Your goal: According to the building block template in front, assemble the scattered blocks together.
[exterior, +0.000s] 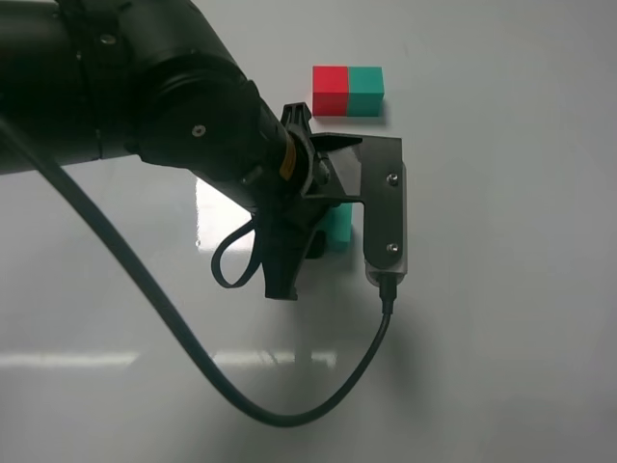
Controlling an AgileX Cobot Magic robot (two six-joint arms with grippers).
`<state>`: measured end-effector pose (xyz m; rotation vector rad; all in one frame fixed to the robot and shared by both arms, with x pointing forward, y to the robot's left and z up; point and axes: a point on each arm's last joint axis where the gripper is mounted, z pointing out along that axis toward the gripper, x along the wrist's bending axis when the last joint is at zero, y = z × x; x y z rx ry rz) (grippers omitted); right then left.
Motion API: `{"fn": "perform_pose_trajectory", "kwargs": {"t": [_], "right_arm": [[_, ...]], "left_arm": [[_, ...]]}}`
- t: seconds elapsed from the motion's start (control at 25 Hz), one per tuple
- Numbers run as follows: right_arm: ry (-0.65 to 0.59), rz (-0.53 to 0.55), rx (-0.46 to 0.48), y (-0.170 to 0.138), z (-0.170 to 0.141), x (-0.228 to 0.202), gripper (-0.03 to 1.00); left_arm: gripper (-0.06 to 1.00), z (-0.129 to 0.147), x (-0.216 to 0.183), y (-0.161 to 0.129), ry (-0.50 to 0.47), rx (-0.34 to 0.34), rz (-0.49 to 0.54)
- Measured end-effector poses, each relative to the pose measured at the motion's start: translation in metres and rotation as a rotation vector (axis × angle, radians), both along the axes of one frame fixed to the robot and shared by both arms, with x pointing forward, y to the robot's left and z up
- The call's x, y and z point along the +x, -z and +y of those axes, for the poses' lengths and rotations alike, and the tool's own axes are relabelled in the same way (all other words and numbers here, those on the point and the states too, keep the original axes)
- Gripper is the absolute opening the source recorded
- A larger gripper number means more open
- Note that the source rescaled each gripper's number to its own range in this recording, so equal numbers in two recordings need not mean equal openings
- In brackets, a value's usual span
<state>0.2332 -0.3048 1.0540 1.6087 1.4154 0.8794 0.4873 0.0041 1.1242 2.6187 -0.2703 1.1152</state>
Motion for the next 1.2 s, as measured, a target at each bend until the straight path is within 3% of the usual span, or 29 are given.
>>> {"fn": "perform_pose_trajectory", "kwargs": {"t": [0.24,0.28,0.4,0.48,0.68,0.88,1.0,1.2], "right_arm": [[0.000,0.000,0.000,0.000,0.000,0.000,0.24],[0.000,0.000,0.000,0.000,0.000,0.000,0.24],[0.000,0.000,0.000,0.000,0.000,0.000,0.24],[0.000,0.000,0.000,0.000,0.000,0.000,0.24],[0.000,0.000,0.000,0.000,0.000,0.000,0.24],[0.000,0.000,0.000,0.000,0.000,0.000,0.23],[0.000,0.000,0.000,0.000,0.000,0.000,0.23],[0.000,0.000,0.000,0.000,0.000,0.000,0.23]], "left_arm": [[0.05,0.000,0.000,0.000,0.002,0.003,-0.003],[0.15,0.000,0.000,0.000,0.002,0.005,-0.006],[0.58,0.000,0.001,-0.001,0.003,0.011,-0.014],[0.70,0.001,0.001,-0.001,0.004,0.013,-0.016],[0.77,0.001,0.001,-0.001,-0.002,0.008,-0.014],[0.95,0.005,-0.002,-0.010,-0.014,-0.025,-0.022],[0.99,0.015,-0.010,-0.028,-0.023,-0.082,-0.033],[0.99,0.040,-0.030,-0.068,-0.045,-0.238,-0.051]]}}
